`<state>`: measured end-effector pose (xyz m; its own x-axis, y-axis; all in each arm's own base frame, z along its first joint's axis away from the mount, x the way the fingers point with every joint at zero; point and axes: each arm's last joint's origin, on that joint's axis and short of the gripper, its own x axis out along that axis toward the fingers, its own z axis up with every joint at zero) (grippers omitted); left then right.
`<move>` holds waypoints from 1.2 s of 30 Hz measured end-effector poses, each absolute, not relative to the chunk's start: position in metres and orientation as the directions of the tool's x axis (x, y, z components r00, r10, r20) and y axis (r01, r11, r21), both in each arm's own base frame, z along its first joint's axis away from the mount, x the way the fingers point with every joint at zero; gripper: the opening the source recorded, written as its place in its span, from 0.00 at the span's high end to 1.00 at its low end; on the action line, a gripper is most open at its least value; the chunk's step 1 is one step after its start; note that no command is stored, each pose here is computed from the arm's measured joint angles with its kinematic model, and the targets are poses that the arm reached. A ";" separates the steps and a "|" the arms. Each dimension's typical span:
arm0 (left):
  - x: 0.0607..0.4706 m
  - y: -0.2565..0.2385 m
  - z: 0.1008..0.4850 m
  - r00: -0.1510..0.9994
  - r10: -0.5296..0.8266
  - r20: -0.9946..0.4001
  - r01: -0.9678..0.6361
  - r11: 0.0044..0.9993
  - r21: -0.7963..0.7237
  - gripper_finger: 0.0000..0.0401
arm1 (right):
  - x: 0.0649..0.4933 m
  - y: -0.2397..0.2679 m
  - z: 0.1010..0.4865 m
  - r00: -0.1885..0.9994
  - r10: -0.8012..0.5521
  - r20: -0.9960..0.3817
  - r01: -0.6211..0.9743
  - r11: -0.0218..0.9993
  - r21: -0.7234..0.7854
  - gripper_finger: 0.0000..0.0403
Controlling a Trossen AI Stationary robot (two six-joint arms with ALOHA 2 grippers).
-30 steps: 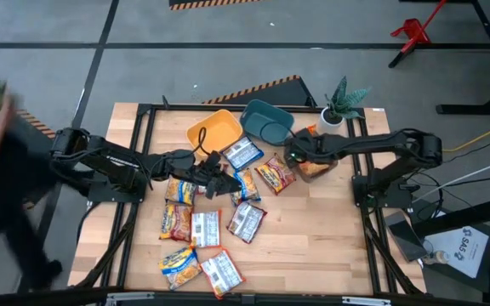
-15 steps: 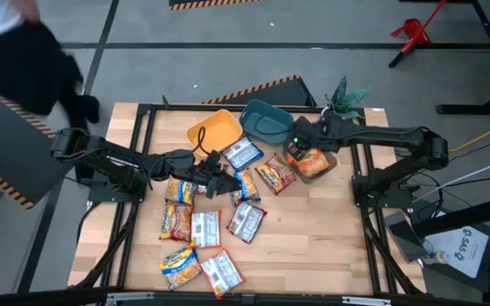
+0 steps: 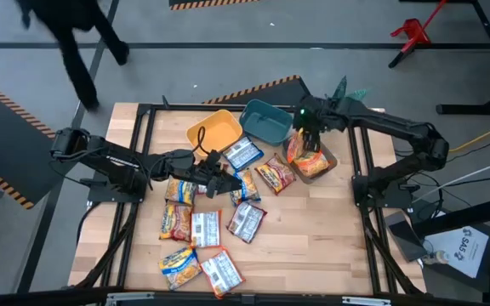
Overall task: Sort Maruchan noodles
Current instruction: Put the bottom right orange noodle pack into the black bin
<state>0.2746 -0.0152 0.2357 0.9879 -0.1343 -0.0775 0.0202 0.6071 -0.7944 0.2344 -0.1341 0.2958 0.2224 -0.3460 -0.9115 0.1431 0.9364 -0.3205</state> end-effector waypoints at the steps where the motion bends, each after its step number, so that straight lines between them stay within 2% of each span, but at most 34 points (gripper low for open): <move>1: 0.275 -0.015 0.236 0.988 -0.134 -0.077 0.020 0.607 -0.794 0.47 | 0.231 -0.139 0.295 0.232 -0.318 -0.919 0.124 0.947 -0.296 0.45; 7: 0.275 -0.015 0.236 0.988 -0.132 -0.077 0.019 0.608 -0.794 0.47 | 0.220 -0.157 0.291 0.292 -0.155 -0.944 0.009 0.987 -0.160 0.45; 11: 0.275 -0.015 0.236 0.989 -0.122 -0.077 0.014 0.612 -0.791 0.47 | 0.224 -0.160 0.287 0.326 -0.117 -0.938 -0.093 0.983 -0.155 0.45; 19: 0.275 -0.014 0.236 0.993 -0.084 -0.077 -0.010 0.615 -0.788 0.47 | 0.233 -0.166 0.266 0.244 -0.056 -0.968 -0.190 0.976 -0.105 0.45; 31: 0.275 -0.013 0.236 0.995 -0.057 -0.078 -0.026 0.614 -0.789 0.47 | 0.247 -0.176 0.244 0.213 -0.039 -0.976 -0.314 0.944 -0.106 0.45; 36: 0.275 -0.013 0.236 0.996 -0.054 -0.078 -0.028 0.612 -0.791 0.47 | 0.246 -0.180 0.248 0.169 -0.156 -0.973 -0.269 0.943 -0.197 0.45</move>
<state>0.2748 -0.0129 0.2357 0.9955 -0.0541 -0.0775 -0.0284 0.6116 -0.7907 0.2458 -0.1796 0.2481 0.1687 -0.1558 -0.9733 -0.2686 0.9428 -0.1975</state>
